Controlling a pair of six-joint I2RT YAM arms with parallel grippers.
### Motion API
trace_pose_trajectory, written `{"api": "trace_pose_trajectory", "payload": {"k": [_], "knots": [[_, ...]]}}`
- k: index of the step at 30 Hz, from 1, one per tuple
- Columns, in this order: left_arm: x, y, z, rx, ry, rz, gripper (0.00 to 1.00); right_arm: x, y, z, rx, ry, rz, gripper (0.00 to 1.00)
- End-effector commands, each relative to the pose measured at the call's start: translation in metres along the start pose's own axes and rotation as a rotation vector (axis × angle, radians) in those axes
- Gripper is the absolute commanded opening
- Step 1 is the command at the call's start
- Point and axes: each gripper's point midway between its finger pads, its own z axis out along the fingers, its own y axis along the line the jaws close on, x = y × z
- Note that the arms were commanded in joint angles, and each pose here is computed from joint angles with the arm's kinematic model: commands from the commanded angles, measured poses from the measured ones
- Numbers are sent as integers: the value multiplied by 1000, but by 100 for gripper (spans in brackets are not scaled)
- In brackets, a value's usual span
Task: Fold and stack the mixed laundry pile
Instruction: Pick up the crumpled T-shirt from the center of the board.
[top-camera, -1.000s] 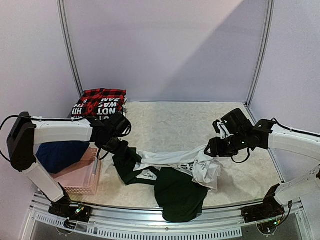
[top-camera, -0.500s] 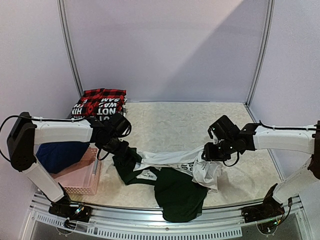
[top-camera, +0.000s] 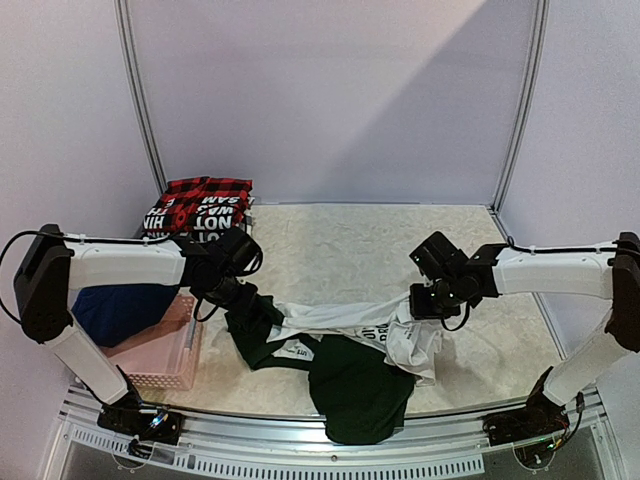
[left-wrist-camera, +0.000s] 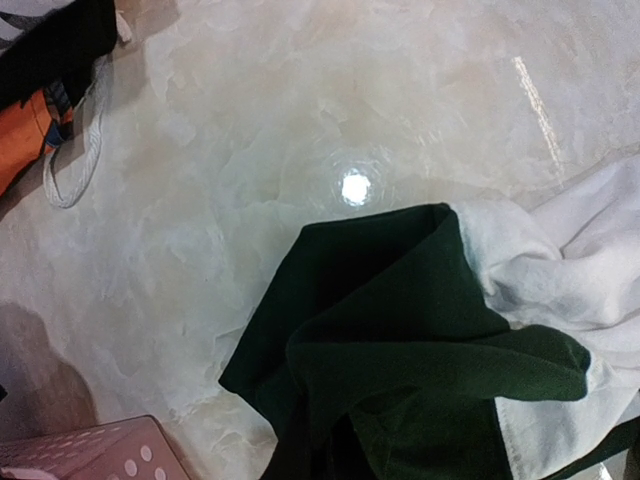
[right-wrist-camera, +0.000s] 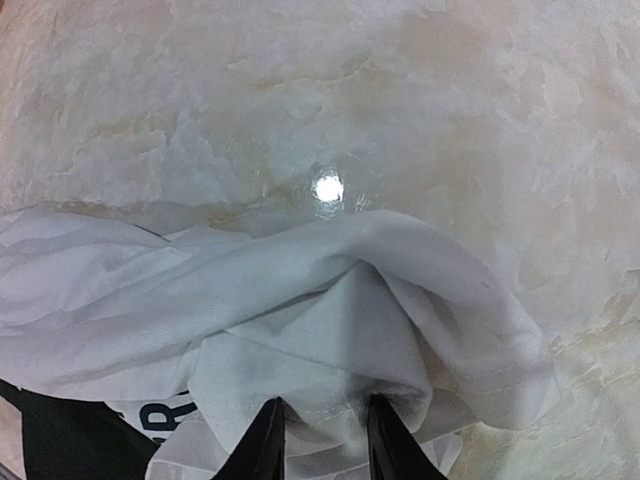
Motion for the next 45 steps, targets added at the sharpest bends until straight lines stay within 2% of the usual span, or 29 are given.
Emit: {"api": "trace_pose_trajectory", "payload": {"k": [1, 20, 34, 40, 45], "knots": [[2, -3, 1, 9, -3, -3, 0, -3, -2, 6, 48, -4, -15, 26], [1, -2, -1, 6, -7, -3, 0, -8, -8, 7, 94, -25, -30, 0], [-15, 13, -36, -28, -81, -15, 0, -34, -14, -45, 129, -90, -64, 0], [-32, 27, -73, -59, -148, -24, 0, -42, 1, -82, 20, -96, -111, 0], [-46, 40, -111, -61, -237, -53, 0, -57, -13, -120, 65, -170, -137, 0]]}}
